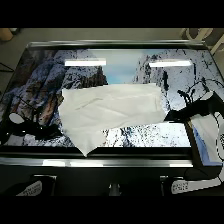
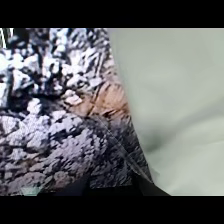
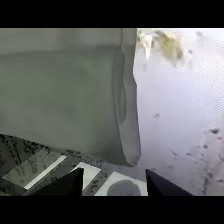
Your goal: Fold the shirts.
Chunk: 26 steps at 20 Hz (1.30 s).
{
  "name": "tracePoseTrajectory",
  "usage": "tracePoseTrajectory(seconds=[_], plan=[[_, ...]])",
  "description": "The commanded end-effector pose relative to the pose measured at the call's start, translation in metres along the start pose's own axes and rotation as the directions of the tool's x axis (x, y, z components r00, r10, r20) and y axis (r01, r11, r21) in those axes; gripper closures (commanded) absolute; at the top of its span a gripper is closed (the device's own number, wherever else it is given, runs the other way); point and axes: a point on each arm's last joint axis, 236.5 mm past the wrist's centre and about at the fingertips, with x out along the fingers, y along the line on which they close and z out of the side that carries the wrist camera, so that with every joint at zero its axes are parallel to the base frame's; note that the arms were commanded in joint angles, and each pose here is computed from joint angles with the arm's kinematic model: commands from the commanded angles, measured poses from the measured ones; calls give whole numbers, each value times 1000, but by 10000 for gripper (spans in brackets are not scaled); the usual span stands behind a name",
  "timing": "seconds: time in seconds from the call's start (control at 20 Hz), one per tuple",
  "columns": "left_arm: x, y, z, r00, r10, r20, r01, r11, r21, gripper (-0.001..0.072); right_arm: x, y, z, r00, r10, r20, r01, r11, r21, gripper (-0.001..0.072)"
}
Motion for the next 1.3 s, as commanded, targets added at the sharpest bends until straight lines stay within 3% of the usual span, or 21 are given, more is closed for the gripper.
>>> tracePoseTrajectory(seconds=[0.0, 0.15, 0.35, 0.4, 0.45, 0.65, 0.75, 0.8, 0.85, 0.9, 1.25], plan=[[0, 0, -1, 1000, 0, -2, 0, 1000, 0, 383, 14, -1, -1, 1000, 21, 9, -21, 998, 51, 288], [0, -2, -1, 1000, -9, -4, 9, 1000, -5, 383, 23, -8, 2, 1000, 13, 16, -15, 997, 80, 307], [0, -5, -2, 1000, -22, -7, 22, 1000, -13, 383, 26, -8, 14, 998, -14, 56, 10, 997, 78, 519], [0, -6, -2, 1000, -25, -8, 25, 1000, -14, 383, 27, -8, 16, 998, -22, 63, 17, 997, 78, 639], [0, -6, -3, 1000, -27, -12, 27, 1000, -14, 383, 27, -8, 17, 997, -26, 66, 20, 996, 85, 694], [0, -6, -5, 999, -28, -21, 28, 1000, -14, 383, 19, -7, 13, 998, -42, 54, 40, 998, 44, 696], [0, -6, -5, 999, -28, -20, 27, 1000, -13, 383, 10, -2, 14, 997, -44, 69, 43, 999, 27, 692], [0, -6, -5, 999, -28, -20, 28, 1000, -10, 383, 5, 1, 13, 996, -45, 75, 44, 999, 21, 604], [0, -6, -5, 999, -27, -20, 27, 1000, -10, 383, 1, 3, 14, 996, -47, 81, 46, 999, 13, 332], [0, -6, -4, 999, -27, -17, 27, 1000, -10, 383, -2, 7, 10, 997, -40, 72, 41, 999, -11, 270], [0, -6, -3, 1000, -26, -12, 26, 1000, -9, 383, -3, 18, 14, 996, 7, 89, -8, 1000, 16, 272]])
